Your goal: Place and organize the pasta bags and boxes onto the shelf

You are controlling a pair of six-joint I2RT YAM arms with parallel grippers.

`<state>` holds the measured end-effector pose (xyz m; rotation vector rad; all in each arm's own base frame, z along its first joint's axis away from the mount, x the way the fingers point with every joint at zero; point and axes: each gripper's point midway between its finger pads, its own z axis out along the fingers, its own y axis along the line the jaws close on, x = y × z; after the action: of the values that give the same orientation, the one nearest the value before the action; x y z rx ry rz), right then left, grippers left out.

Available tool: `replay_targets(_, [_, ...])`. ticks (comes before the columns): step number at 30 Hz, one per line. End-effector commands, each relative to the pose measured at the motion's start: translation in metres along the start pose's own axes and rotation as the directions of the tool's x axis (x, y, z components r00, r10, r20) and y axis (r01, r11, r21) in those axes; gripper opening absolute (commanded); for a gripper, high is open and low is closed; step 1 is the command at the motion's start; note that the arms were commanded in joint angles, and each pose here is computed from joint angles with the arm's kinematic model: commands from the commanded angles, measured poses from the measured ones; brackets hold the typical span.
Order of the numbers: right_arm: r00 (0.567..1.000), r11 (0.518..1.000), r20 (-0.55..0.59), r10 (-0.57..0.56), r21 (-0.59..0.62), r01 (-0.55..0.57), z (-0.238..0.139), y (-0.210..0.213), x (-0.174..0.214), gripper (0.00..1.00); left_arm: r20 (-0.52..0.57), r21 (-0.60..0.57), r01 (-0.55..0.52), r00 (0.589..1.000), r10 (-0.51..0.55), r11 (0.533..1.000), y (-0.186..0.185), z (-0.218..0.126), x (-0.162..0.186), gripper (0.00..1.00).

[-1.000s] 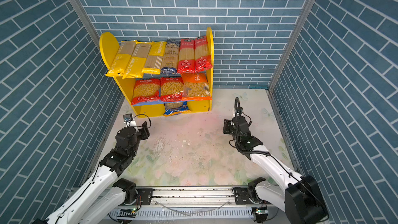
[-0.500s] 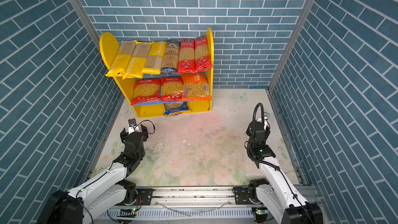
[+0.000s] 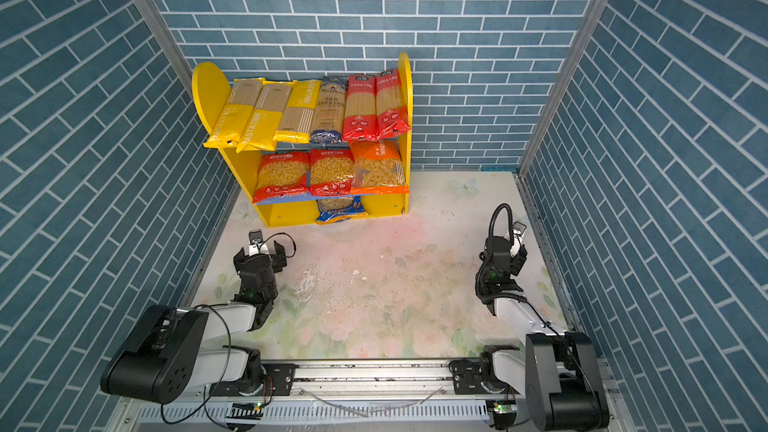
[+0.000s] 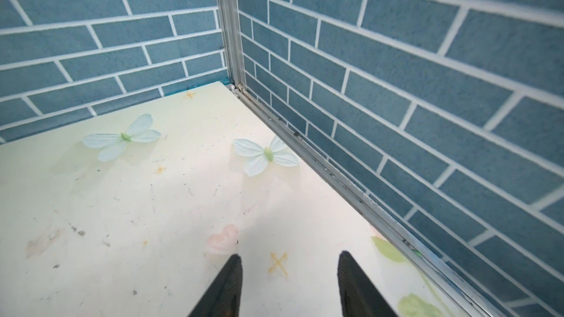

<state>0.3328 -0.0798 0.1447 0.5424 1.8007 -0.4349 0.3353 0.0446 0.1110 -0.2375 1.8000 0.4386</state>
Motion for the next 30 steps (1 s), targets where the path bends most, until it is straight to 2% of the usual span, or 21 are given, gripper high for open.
replay_targets(1, [0.999, 1.000, 0.053, -0.004, -0.023, 0.006, 0.007, 0.001, -0.004, 0.53, 0.077, 0.002, 0.072, 0.994, -0.072, 0.997, 0.002, 0.012, -0.018, 0.91])
replay_targets(3, [0.998, 0.999, 0.053, -0.025, -0.026, 0.027, 0.013, 0.004, -0.001, 0.53, 0.028, 0.023, 0.054, 0.998, -0.055, 0.998, -0.004, 0.017, -0.014, 0.92])
replay_targets(5, [0.998, 0.998, 0.052, -0.036, -0.059, 0.039, 0.015, 0.010, 0.006, 0.53, 0.030, 0.026, 0.050, 0.998, -0.051, 0.998, -0.005, 0.021, -0.018, 0.95])
replay_targets(9, [0.991, 0.988, 0.136, -0.017, -0.150, 0.038, 0.012, 0.019, 0.018, 0.55, 0.018, 0.051, 0.053, 0.998, -0.053, 0.997, -0.008, 0.023, -0.016, 1.00])
replay_targets(12, [0.993, 0.977, 0.104, -0.045, -0.201, 0.066, 0.013, 0.030, 0.022, 0.56, -0.026, 0.123, 0.028, 0.999, -0.025, 0.992, -0.022, 0.034, -0.012, 1.00])
replay_targets(13, [0.993, 0.974, 0.104, -0.061, -0.213, 0.082, 0.015, 0.034, 0.022, 0.56, -0.053, 0.133, 0.018, 0.999, -0.011, 0.991, -0.026, 0.038, -0.005, 1.00])
replay_targets(14, [0.993, 0.967, 0.090, -0.076, -0.234, 0.095, 0.016, 0.039, 0.024, 0.57, -0.026, 0.124, 0.010, 1.000, -0.006, 0.992, -0.027, 0.042, -0.006, 1.00])
replay_targets(16, [0.992, 0.956, 0.077, -0.101, -0.267, 0.118, 0.019, 0.048, 0.026, 0.57, -0.070, 0.130, 0.013, 0.998, -0.004, 0.991, -0.028, 0.042, 0.000, 1.00])
replay_targets(17, [0.991, 0.948, 0.066, -0.115, -0.289, 0.130, 0.020, 0.053, 0.029, 0.58, -0.037, 0.129, 0.007, 0.999, -0.002, 0.992, -0.028, 0.042, -0.005, 1.00])
replay_targets(18, [0.990, 0.941, 0.056, -0.128, -0.307, 0.139, 0.022, 0.057, 0.032, 0.58, -0.065, 0.135, 0.016, 0.998, -0.007, 0.991, -0.028, 0.041, -0.002, 1.00])
replay_targets(19, [0.989, 0.939, 0.048, -0.138, -0.311, 0.146, 0.025, 0.060, 0.038, 0.58, -0.058, 0.132, 0.017, 0.998, -0.010, 0.991, -0.028, 0.042, -0.003, 1.00])
replay_targets(20, [0.987, 0.937, 0.085, -0.137, -0.314, 0.157, 0.028, 0.063, 0.036, 0.58, -0.045, 0.130, 0.012, 0.999, -0.006, 0.991, -0.028, 0.042, -0.004, 1.00])
replay_targets(22, [0.990, 0.942, 0.028, -0.140, -0.305, 0.141, 0.030, 0.060, 0.041, 0.59, -0.057, 0.133, 0.016, 0.998, -0.009, 0.991, -0.028, 0.042, -0.002, 1.00])
replay_targets(23, [0.989, 0.941, 0.052, -0.138, -0.303, 0.148, 0.031, 0.061, 0.037, 0.59, -0.047, 0.130, 0.013, 0.999, -0.007, 0.991, -0.028, 0.042, -0.003, 1.00])
replay_targets(24, [0.989, 0.941, 0.019, -0.150, -0.304, 0.149, 0.031, 0.061, 0.041, 0.58, -0.062, 0.134, 0.017, 0.998, -0.009, 0.991, -0.028, 0.042, -0.002, 1.00])
replay_targets(26, [0.987, 0.941, 0.025, -0.156, -0.300, 0.156, 0.033, 0.062, 0.040, 0.59, -0.049, 0.131, 0.013, 0.999, -0.006, 0.991, -0.028, 0.042, -0.003, 1.00])
replay_targets(27, [0.987, 0.942, 0.009, -0.159, -0.298, 0.154, 0.034, 0.062, 0.041, 0.63, -0.060, 0.135, 0.016, 0.998, -0.008, 0.991, -0.028, 0.042, -0.002, 1.00])
replay_targets(29, [0.987, 0.942, 0.007, -0.162, -0.296, 0.157, 0.035, 0.063, 0.041, 0.99, -0.057, 0.149, 0.001, 0.998, 0.007, 0.989, -0.032, 0.043, -0.003, 1.00])
replay_targets(30, [0.987, 0.942, 0.014, -0.162, -0.297, 0.159, 0.035, 0.063, 0.040, 0.99, -0.062, 0.160, -0.001, 0.998, 0.011, 0.987, -0.034, 0.043, -0.002, 1.00])
